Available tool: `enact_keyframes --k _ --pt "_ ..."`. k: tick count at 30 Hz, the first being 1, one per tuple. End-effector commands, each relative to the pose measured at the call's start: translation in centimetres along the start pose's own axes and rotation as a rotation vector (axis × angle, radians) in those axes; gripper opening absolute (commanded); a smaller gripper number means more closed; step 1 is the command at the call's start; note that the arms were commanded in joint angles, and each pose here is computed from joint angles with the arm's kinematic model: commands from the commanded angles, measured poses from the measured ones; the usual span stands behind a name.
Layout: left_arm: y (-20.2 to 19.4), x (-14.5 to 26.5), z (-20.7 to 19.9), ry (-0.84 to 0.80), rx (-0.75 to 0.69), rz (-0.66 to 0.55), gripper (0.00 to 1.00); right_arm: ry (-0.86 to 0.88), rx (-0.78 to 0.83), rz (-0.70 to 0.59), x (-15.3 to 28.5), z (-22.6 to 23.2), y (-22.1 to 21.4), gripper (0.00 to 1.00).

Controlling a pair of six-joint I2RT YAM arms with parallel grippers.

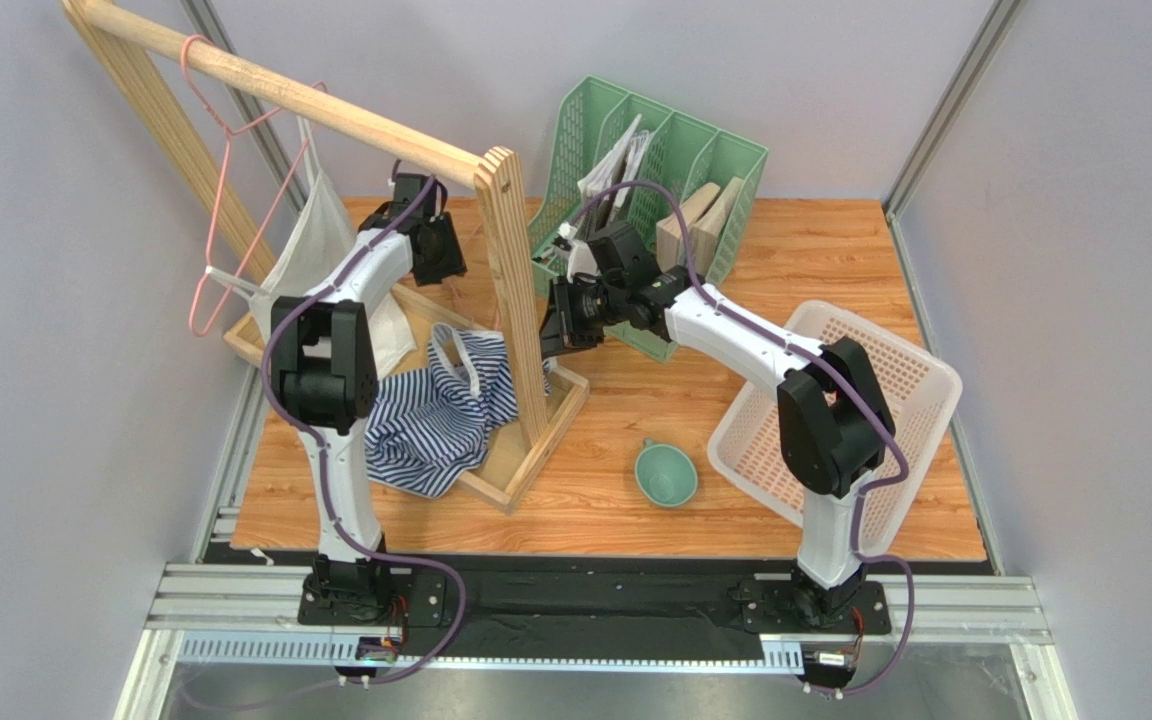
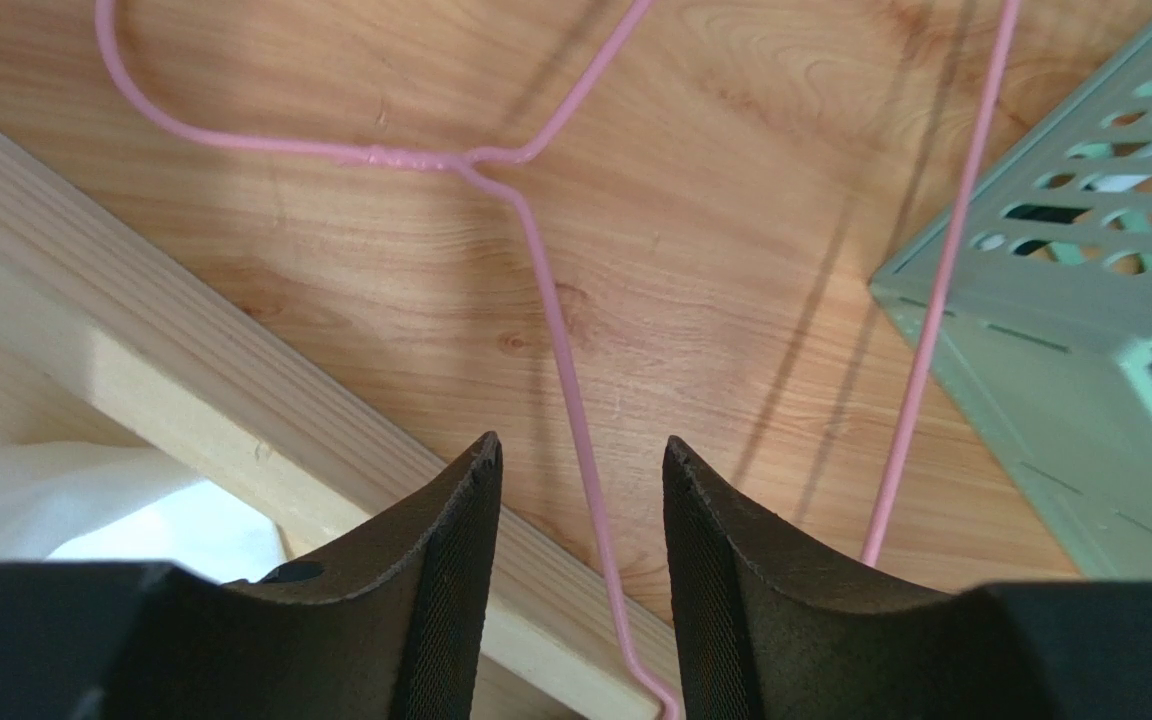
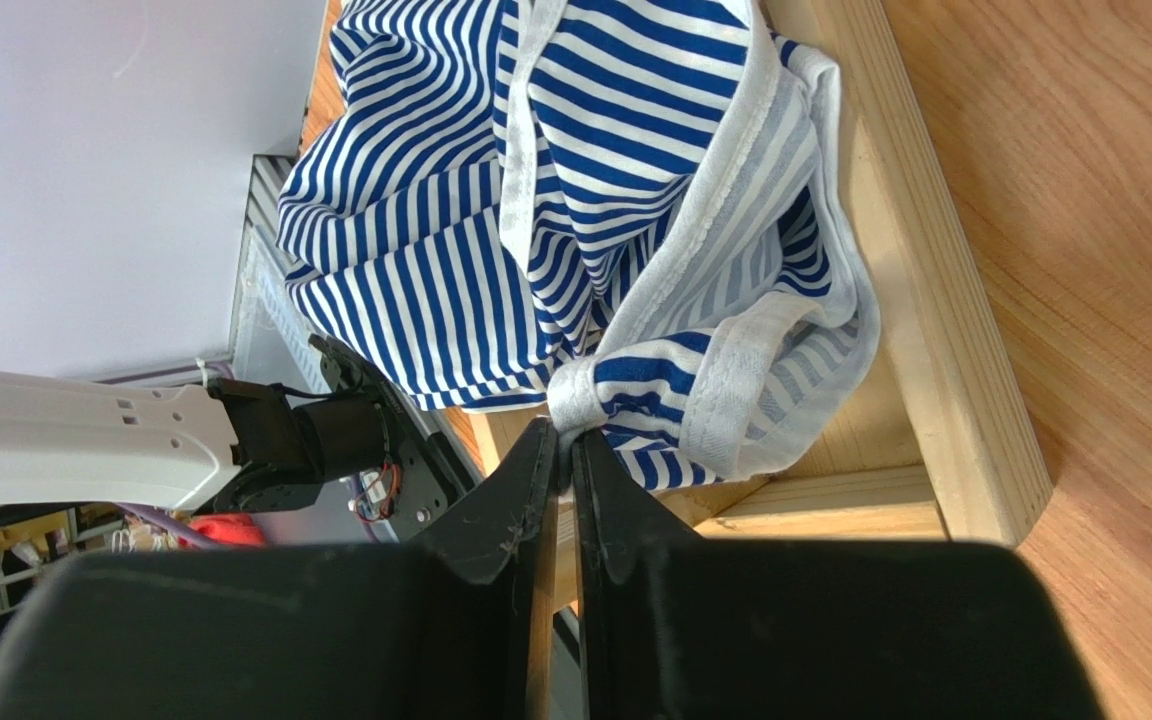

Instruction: Remove the tank top from the hanger

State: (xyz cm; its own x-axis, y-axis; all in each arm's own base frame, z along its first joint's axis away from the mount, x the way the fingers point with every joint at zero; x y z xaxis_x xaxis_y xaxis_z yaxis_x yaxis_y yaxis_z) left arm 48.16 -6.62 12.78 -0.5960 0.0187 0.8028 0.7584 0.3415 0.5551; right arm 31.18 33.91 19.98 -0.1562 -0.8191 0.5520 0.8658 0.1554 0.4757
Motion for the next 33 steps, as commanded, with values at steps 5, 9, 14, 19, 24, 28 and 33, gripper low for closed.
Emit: enact_keyframes --k 5,9,14,19,24,28,33 --pt "-1.1 -1.5 1.1 0.051 -0.040 0.068 0.49 0.048 0.042 -0.025 -0.7 0.4 1.0 0.11" --pt "-1.3 -2.0 1.3 0.055 -0.025 0.090 0.47 0.054 0.037 -0.024 -0.7 0.4 0.9 0.11" --pt "-2.2 -3.6 1.3 0.018 0.009 0.187 0.40 0.051 0.040 -0.033 -0.4 0.5 1.0 0.11" --pt "-1.6 -4.5 1.4 0.008 0.036 0.206 0.15 0.057 0.038 -0.036 -0.2 0.7 1.0 0.11" --pt "1.5 -1.6 0.5 -0.025 0.004 0.095 0.00 0.055 0.039 -0.032 -0.3 0.6 0.9 0.11" --pt "4.4 3.5 -0.5 -0.067 0.009 -0.022 0.00 0.049 0.029 -0.029 -0.7 0.2 0.9 0.11" --pt "5.5 7.7 -0.6 -0.078 0.015 -0.108 0.00 0.037 0.019 -0.028 -1.0 -0.3 0.9 0.11"
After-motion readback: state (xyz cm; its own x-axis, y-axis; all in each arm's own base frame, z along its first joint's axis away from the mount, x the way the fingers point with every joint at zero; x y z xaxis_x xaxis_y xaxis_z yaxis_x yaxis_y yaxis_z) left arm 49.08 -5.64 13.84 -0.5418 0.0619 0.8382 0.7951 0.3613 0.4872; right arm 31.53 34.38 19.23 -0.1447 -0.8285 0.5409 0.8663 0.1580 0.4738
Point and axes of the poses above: each gripper's point midway between its finger pads, its own x axis back along the fingers, its own z axis along the line the jaws close on, y = z × x, the point moved 6 cm from there along x, back along the fingers, and after that the axes turned 3 degrees about x, right-handed, at the moved point
